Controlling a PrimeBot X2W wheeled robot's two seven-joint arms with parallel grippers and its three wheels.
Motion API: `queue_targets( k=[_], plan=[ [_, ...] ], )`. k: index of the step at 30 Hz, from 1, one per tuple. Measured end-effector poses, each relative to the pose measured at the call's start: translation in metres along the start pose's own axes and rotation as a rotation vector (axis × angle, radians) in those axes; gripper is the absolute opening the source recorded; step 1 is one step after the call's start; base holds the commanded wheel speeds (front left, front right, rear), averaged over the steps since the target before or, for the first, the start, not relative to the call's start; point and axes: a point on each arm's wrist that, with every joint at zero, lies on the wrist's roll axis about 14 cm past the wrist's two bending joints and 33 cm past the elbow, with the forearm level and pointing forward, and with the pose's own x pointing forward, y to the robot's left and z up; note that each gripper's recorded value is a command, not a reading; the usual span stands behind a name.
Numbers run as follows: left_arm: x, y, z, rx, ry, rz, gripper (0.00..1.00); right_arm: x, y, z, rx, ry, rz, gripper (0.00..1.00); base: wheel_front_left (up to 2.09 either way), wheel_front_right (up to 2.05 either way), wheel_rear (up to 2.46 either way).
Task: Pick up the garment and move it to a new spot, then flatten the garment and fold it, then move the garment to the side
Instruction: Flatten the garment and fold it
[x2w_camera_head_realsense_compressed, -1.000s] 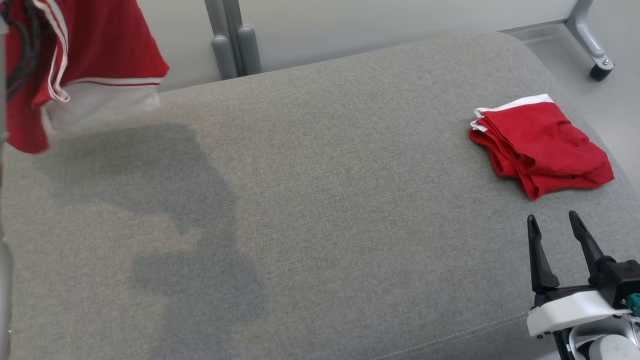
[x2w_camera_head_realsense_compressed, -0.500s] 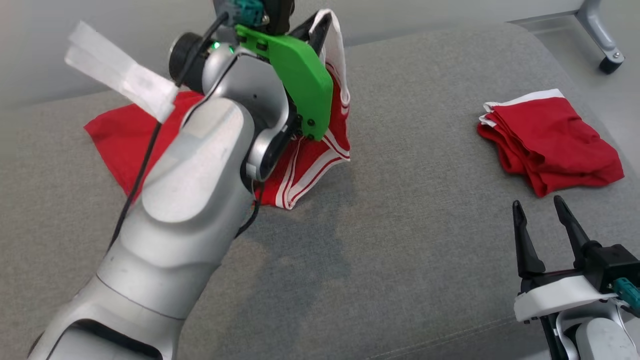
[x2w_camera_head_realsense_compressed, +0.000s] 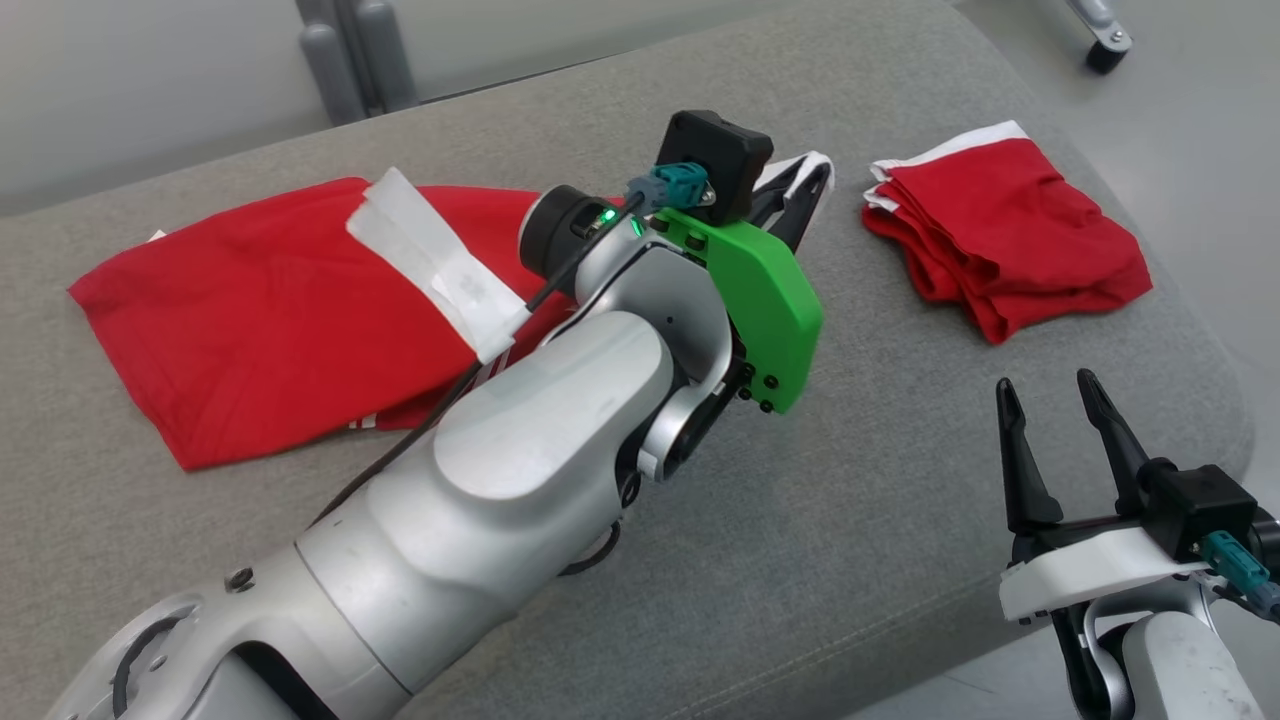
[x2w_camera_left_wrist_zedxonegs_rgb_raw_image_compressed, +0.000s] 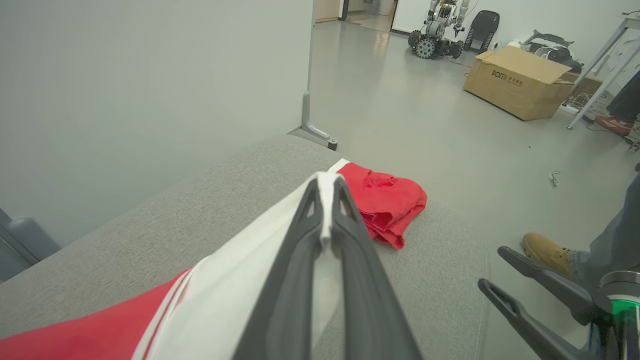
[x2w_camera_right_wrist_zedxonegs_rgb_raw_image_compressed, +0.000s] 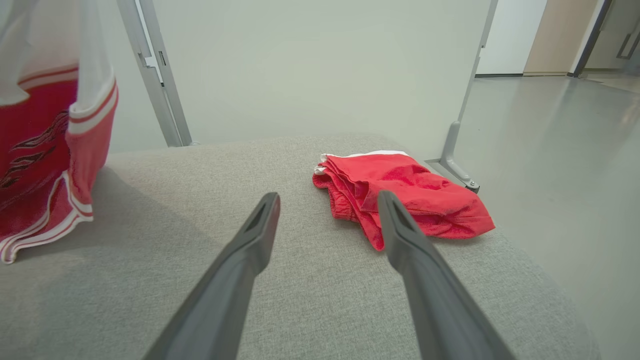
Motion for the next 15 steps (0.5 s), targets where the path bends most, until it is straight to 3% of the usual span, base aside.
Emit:
queue_targets(
  k=[7,8,9,10,15],
  plan=[
    [0.016,-0.042,-0.019,0.04,0.023,-0.128,0.0,-0.01,-0.011,-0.006,0.007,0.026,-0.052,1.0,0.0,0.0,0.0],
    [0.017,-0.046,-0.023,0.036,0.028,-0.141,0.2,-0.012,-0.013,-0.007,0.01,0.029,-0.059,1.0,0.0,0.0,0.0],
    [0.018,-0.049,-0.028,0.032,0.038,-0.151,0.48,-0.013,-0.015,-0.008,0.011,0.032,-0.068,1.0,0.0,0.0,0.0],
    [0.019,-0.052,-0.034,0.03,0.052,-0.16,1.0,-0.015,-0.018,-0.008,0.009,0.034,-0.077,1.0,0.0,0.0,0.0],
    [0.011,-0.071,-0.065,-0.003,0.142,-0.245,1.0,-0.019,-0.026,-0.01,0.007,0.042,-0.105,1.0,0.0,0.0,0.0]
  ],
)
